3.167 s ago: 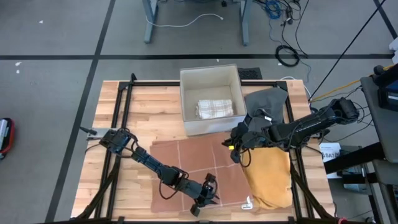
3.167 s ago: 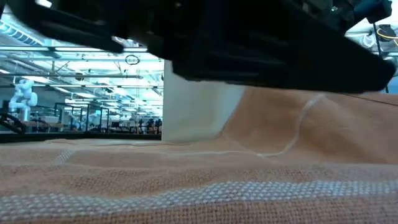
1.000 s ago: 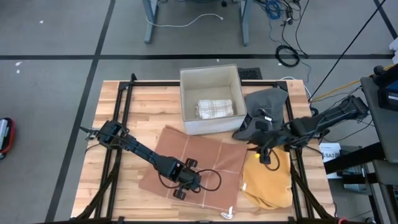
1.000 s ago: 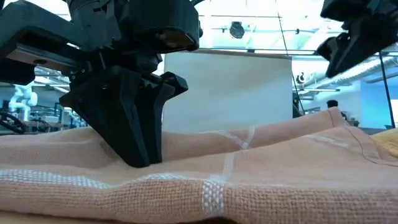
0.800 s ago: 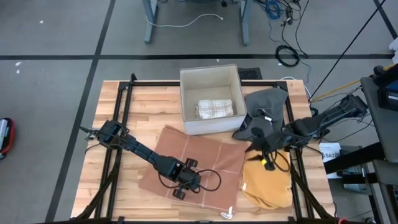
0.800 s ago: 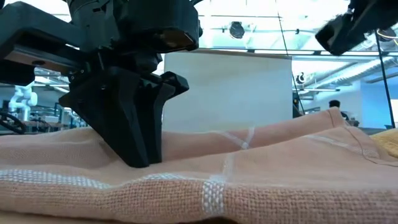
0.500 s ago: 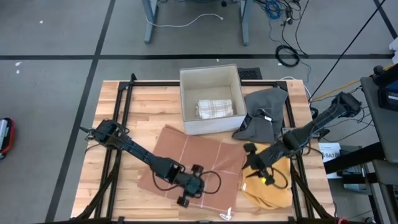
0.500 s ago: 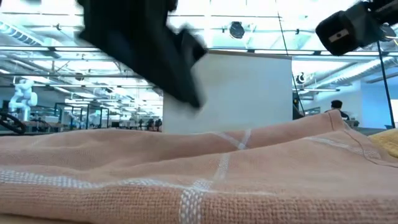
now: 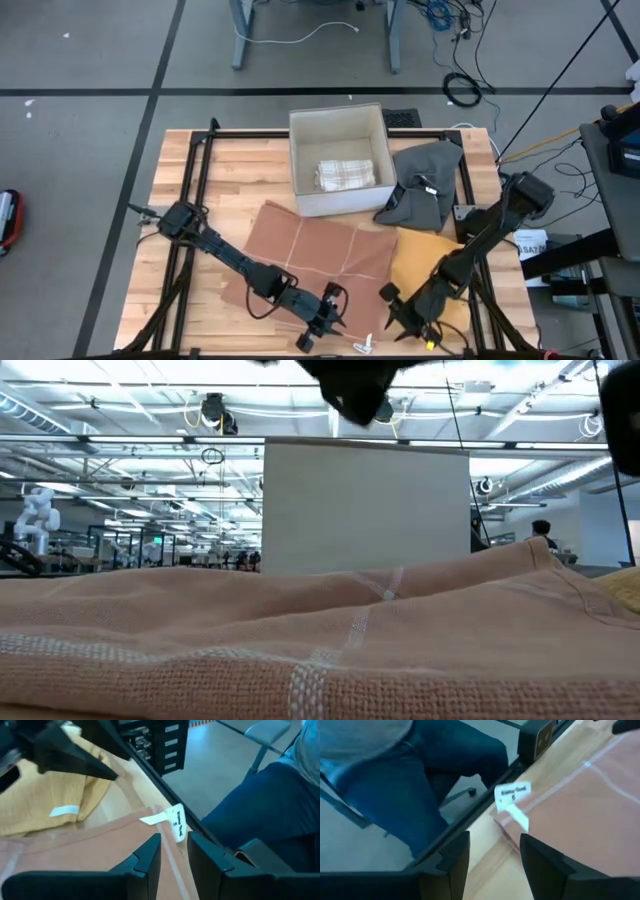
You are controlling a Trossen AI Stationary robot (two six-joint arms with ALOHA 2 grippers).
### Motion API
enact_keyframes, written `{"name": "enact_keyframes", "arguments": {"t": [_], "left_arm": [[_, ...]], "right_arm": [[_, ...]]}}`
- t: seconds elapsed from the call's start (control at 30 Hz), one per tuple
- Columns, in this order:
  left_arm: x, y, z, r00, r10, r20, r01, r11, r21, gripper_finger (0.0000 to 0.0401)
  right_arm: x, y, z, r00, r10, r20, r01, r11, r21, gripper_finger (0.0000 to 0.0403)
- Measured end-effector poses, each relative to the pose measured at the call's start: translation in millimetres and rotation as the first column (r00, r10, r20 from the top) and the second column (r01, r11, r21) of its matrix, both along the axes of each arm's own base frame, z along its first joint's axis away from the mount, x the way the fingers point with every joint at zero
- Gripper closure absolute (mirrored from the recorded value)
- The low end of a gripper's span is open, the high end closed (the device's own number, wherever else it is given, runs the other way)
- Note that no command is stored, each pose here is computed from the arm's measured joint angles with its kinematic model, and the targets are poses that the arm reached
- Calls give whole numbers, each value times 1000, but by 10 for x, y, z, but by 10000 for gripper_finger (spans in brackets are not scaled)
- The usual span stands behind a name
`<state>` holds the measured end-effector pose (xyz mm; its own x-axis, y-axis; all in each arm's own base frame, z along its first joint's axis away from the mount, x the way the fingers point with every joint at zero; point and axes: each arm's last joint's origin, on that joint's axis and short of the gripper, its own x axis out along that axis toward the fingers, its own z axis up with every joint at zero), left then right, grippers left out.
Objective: Fold towel
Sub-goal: Fold the light brown towel
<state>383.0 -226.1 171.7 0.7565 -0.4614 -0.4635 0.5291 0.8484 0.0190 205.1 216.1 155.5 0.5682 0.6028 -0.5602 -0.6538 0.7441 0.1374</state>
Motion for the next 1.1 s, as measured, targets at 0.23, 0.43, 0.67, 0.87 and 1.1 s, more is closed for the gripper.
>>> {"name": "enact_keyframes", "arguments": {"t": [0.23,0.43,0.67,0.87,1.1], "left_arm": [[119,-75,-319,998,11,63,-8,998,-56,298],[144,-104,-382,996,27,80,-25,999,-22,298],[140,-143,-332,993,22,117,-17,999,-46,298],[110,-190,-332,993,23,117,-17,999,-45,298],[97,-192,-356,994,46,96,-44,999,-23,294]], "right_arm": [[4,216,-349,991,36,126,-24,995,-101,241],[59,259,-435,978,40,205,-19,994,-105,241],[149,180,-539,978,16,209,18,987,-162,241],[256,71,-668,981,-42,187,79,977,-197,260],[369,113,-554,974,-27,224,72,979,-192,385]]}}
